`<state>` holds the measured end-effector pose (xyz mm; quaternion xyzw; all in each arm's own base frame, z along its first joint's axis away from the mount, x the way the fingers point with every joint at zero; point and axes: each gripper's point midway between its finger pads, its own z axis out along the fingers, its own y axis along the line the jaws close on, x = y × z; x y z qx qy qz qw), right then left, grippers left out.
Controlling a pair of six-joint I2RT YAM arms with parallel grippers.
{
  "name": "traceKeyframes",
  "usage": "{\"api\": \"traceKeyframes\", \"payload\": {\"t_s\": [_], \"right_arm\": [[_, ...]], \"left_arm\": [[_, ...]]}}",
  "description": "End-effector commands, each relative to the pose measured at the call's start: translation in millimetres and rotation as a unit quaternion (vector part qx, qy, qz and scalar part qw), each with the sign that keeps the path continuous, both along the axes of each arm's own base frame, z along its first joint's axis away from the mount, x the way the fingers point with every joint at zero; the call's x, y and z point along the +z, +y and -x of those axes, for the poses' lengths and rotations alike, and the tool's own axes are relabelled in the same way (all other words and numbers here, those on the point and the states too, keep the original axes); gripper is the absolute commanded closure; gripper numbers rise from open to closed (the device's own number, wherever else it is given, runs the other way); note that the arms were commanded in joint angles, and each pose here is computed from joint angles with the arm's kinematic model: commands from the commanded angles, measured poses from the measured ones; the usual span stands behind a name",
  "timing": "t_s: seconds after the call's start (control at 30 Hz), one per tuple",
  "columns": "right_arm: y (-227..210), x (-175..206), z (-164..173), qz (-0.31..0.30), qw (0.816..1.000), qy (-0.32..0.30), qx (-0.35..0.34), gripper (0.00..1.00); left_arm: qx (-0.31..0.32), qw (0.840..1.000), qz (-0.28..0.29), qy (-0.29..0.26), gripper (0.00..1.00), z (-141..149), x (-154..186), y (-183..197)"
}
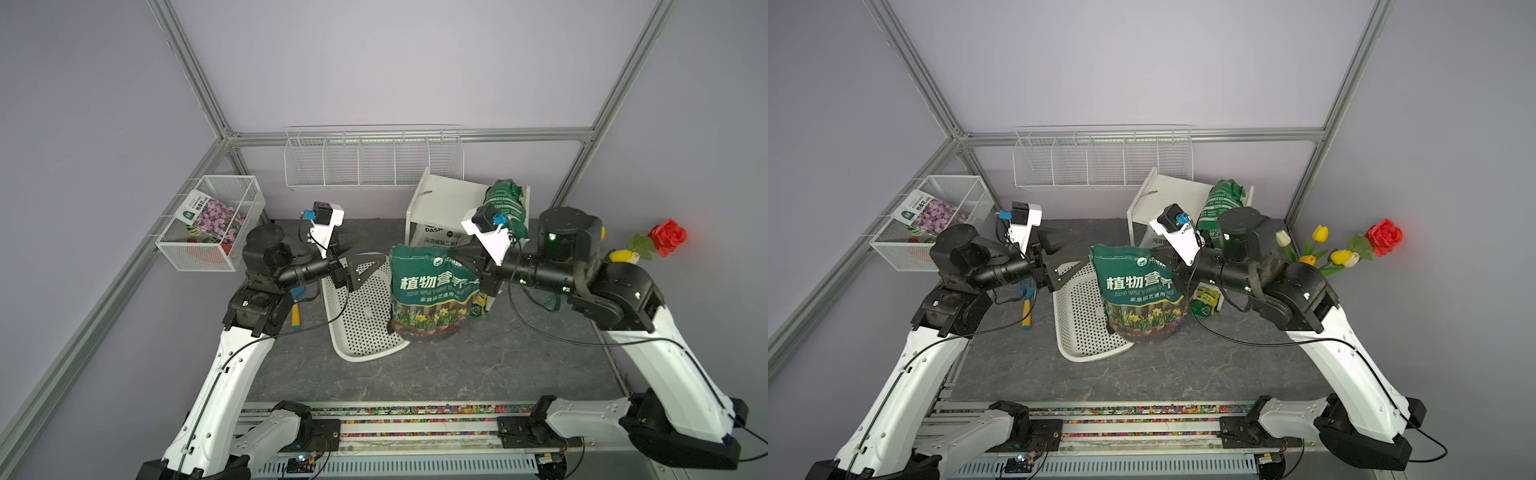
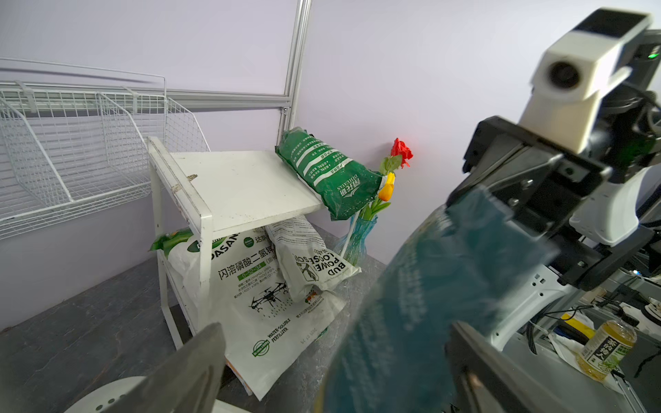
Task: Take down the fertilizer bag from the shelf
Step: Pick up the fertilizer bag from the shelf, then place the fertilizer bag in the storage box.
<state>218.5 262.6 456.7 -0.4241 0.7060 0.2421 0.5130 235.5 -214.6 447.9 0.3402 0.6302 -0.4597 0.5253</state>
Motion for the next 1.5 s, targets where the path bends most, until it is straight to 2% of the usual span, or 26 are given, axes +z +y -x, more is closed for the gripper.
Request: {"api": "traceKeyframes", "payload": {"t_s": [0.0,0.1,0.2,0.27,0.3,0.37,0.47,0.6,0.67,0.77,0.9,1.0,1.13,1.2,1.3,1.47], "right_arm": [[1.5,105.0,1.6,-0.174,0.979,-0.109,0.002,1.0],[14.6,100.3,-4.1,-0.176,0.98,-0.096,0.016,1.0],[26.4,99.8,-7.6,-0.176,0.98,-0.085,0.032,1.0],[32.0,100.8,-10.0,-0.177,0.98,-0.082,0.038,1.0],[33.4,101.2,-11.6,-0.179,0.98,-0.082,0.038,1.0],[37.1,103.8,-13.6,-0.188,0.978,-0.083,0.042,1.0],[46.4,106.5,-15.5,-0.205,0.974,-0.077,0.056,1.0],[61.7,103.8,-26.0,-0.217,0.972,-0.07,0.064,1.0],[69.1,101.9,-32.3,-0.222,0.971,-0.067,0.067,1.0],[78.2,98.0,-40.5,-0.222,0.97,-0.073,0.07,1.0],[91.5,91.0,-54.8,-0.221,0.969,-0.085,0.07,1.0],[103.3,84.5,-69.0,-0.215,0.97,-0.088,0.064,1.0],[117.5,78.9,-84.7,-0.21,0.972,-0.086,0.062,1.0],[123.8,75.2,-92.3,-0.207,0.973,-0.086,0.06,1.0],[137.1,67.7,-103.1,-0.202,0.973,-0.087,0.065,1.0],[159.2,46.8,-124.5,-0.182,0.977,-0.085,0.068,1.0]], "left_arm": [[0.027,0.999,-0.021,0.017,0.01,-6.0,-22.0,5.2],[0.109,0.993,-0.038,0.025,0.0,-27.8,-43.5,19.6],[0.223,0.973,-0.049,0.028,0.0,-51.6,-67.3,47.4],[0.311,0.948,-0.053,0.039,0.0,-67.0,-87.3,73.8],[0.337,0.939,-0.055,0.045,0.0,-70.2,-96.8,82.6],[0.404,0.91,-0.06,0.071,0.0,-79.8,-122.7,106.8],[0.462,0.877,-0.062,0.117,0.0,-87.6,-157.0,130.6],[0.504,0.844,-0.038,0.178,0.0,-95.8,-191.3,152.0],[0.533,0.823,-0.027,0.192,0.0,-97.9,-202.0,165.6],[0.564,0.802,-0.025,0.194,0.0,-97.3,-209.6,179.5],[0.564,0.8,-0.04,0.202,0.0,-95.7,-219.4,180.9],[0.559,0.796,-0.052,0.227,0.0,-93.9,-235.6,178.4],[0.567,0.775,-0.05,0.274,0.0,-85.5,-268.0,181.1],[0.567,0.771,-0.039,0.286,0.0,-80.0,-277.2,181.0],[0.577,0.763,-0.029,0.29,0.0,-72.1,-284.1,185.6],[0.582,0.764,-0.023,0.279,0.0,-63.1,-280.7,189.5]]}}
